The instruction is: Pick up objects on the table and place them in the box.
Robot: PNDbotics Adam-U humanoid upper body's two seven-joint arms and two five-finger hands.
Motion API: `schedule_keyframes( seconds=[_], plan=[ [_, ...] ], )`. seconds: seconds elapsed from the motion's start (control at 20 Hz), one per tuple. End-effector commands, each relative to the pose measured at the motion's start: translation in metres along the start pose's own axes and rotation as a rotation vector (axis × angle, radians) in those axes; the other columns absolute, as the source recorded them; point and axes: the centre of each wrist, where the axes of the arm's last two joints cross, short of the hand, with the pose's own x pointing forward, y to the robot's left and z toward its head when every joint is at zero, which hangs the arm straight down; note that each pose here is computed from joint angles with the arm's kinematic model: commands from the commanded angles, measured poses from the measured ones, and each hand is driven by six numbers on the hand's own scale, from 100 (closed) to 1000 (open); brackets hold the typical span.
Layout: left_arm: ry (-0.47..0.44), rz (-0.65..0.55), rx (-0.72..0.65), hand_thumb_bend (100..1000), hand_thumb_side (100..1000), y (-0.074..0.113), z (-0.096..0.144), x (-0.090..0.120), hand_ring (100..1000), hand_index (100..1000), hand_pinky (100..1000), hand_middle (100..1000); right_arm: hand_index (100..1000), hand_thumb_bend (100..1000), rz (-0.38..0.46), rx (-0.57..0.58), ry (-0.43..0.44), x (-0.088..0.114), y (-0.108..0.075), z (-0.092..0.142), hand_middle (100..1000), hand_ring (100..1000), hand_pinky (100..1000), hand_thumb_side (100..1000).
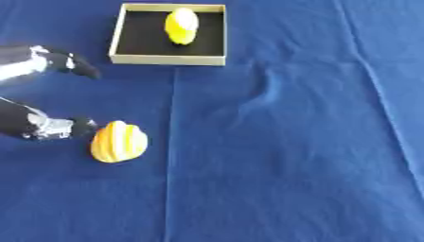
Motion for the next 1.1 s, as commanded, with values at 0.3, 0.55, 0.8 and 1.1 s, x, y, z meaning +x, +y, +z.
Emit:
schedule_keyframes(
  seconds=[0.3,0.55,0.8,1.1],
  plan=[
    [0.025,0.013,-0.059,505,623,-0.008,-0.009,-0.006,890,883,925,814,910,100,0.012,-0.028,-0.003,0.000,-0.005,-0.004,875,928,896,494],
    [0.062,0.018,-0.084,510,536,-0.016,-0.013,-0.016,891,883,925,814,909,100,0.002,-0.026,0.010,-0.003,-0.003,-0.002,875,929,896,503],
    [0.094,0.046,-0.103,471,451,-0.026,-0.021,-0.028,888,879,921,811,906,100,-0.010,-0.019,0.026,-0.007,0.000,-0.001,875,931,896,516],
    [0.110,0.071,-0.103,458,451,-0.034,-0.029,-0.034,879,869,905,801,905,100,-0.021,-0.008,0.047,-0.012,0.005,0.002,876,933,896,531]
  ],
)
